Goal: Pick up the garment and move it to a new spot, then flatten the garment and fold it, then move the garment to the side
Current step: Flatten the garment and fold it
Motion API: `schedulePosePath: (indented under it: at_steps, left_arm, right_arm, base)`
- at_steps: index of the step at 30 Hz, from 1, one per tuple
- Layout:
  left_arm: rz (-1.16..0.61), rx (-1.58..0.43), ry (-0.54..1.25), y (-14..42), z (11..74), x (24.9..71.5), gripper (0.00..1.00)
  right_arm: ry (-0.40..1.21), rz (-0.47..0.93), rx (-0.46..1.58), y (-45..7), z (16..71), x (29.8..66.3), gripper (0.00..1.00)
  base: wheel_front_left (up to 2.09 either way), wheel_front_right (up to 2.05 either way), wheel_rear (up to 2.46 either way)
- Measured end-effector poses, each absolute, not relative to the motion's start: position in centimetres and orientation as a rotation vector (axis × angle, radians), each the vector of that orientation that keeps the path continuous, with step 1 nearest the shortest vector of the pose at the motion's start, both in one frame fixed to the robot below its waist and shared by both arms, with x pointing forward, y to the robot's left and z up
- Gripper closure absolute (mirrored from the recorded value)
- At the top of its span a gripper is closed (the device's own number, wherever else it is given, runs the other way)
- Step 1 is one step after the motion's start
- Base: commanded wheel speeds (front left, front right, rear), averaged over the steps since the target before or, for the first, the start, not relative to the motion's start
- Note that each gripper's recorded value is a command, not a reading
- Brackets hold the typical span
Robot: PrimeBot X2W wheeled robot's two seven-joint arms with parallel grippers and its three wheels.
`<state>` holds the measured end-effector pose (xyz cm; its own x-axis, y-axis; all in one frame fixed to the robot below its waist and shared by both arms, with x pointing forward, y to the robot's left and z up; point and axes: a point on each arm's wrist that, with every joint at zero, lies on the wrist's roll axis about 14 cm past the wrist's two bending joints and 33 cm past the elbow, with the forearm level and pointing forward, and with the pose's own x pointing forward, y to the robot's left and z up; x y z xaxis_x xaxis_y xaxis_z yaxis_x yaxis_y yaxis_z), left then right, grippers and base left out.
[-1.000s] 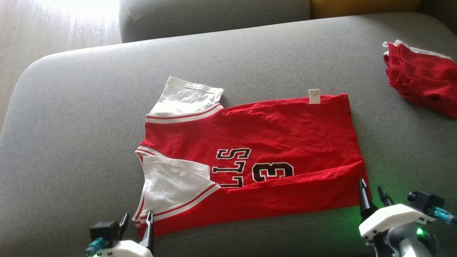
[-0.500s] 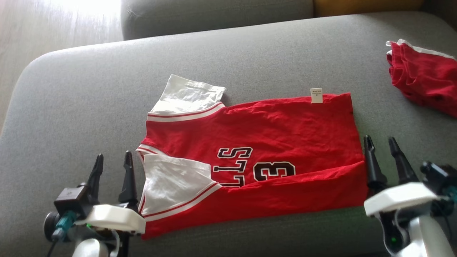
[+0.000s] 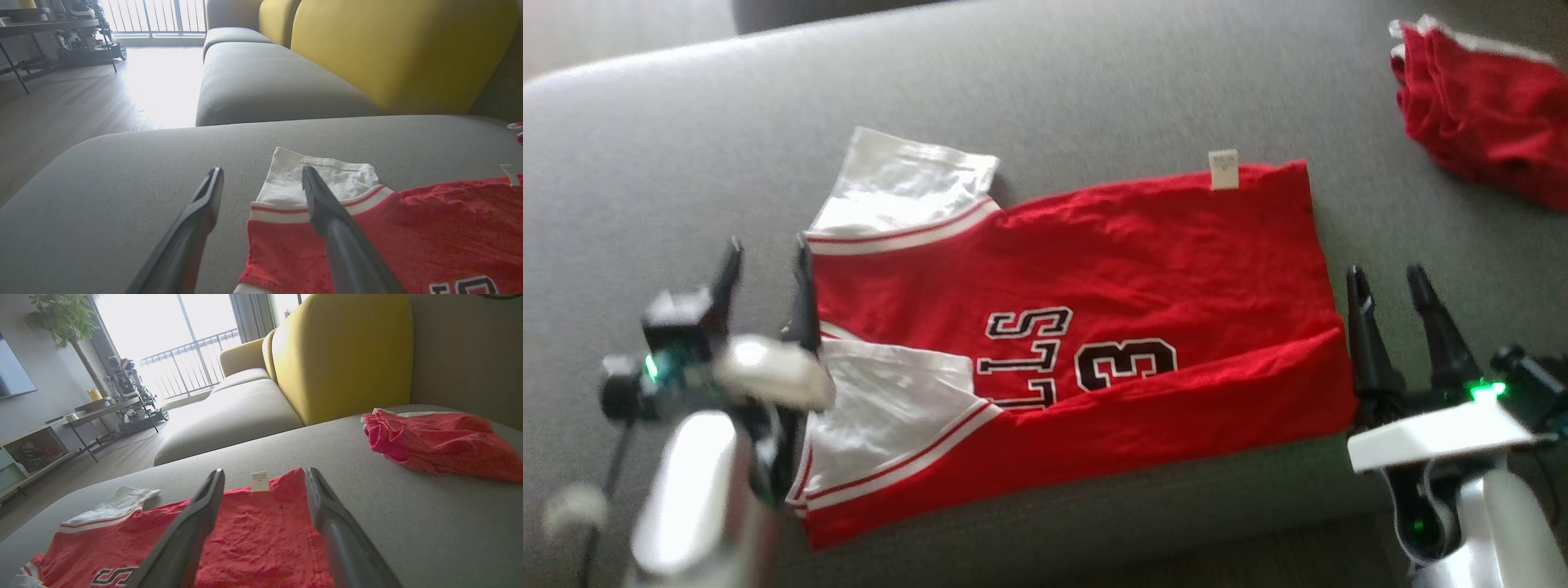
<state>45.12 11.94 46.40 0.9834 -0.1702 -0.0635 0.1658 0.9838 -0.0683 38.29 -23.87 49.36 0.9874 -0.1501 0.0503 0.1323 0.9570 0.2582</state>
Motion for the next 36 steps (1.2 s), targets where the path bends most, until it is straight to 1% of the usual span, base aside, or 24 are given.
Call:
schedulePosePath:
  at_steps: [5,9,14,21,26,30,31,32,33,36]
  left_arm:
    - [-0.213,0.012,0.142,11.3,45.8,50.9,0.00]
    - [-0.244,0.070,0.213,10.7,43.8,54.3,0.00]
    - [-0.293,0.132,0.302,9.2,40.8,57.9,0.00]
    - [-0.372,0.214,0.400,7.1,36.6,60.2,0.00]
    - [-0.371,0.253,0.404,6.7,36.4,62.1,0.00]
    - [-0.381,0.264,0.416,6.5,35.9,62.5,0.00]
    - [-0.387,0.268,0.420,6.4,35.9,62.5,0.13]
    - [-0.392,0.274,0.421,6.3,35.9,62.6,0.61]
    - [-0.400,0.276,0.421,6.2,35.9,62.6,1.00]
    - [-0.405,0.276,0.424,6.1,35.8,62.3,1.00]
  right_arm:
    - [-0.112,-0.143,0.253,-24.2,50.5,40.2,0.00]
    - [-0.134,-0.151,0.262,-24.7,50.8,41.4,0.00]
    - [-0.110,-0.139,0.254,-24.4,49.6,42.7,0.00]
    - [-0.074,-0.151,0.255,-24.7,48.1,43.5,0.00]
    - [-0.045,-0.173,0.251,-25.3,47.1,43.1,0.00]
    - [-0.031,-0.184,0.247,-25.6,46.6,42.9,0.00]
    - [-0.029,-0.186,0.247,-25.7,46.6,42.8,0.00]
    - [-0.027,-0.188,0.247,-25.8,46.5,42.8,0.00]
    - [-0.026,-0.189,0.247,-25.8,46.5,42.8,0.00]
    - [-0.025,-0.193,0.247,-25.9,46.4,42.7,0.00]
  base:
    - [0.00,0.00,0.00]
    - [0.00,0.00,0.00]
    - [0.00,0.00,0.00]
    - [0.00,0.00,0.00]
    - [0.00,0.00,0.00]
    - [0.00,0.00,0.00]
    - [0.00,0.00,0.00]
    - [0.00,0.00,0.00]
    - [0.00,0.00,0.00]
    - [0.00,0.00,0.00]
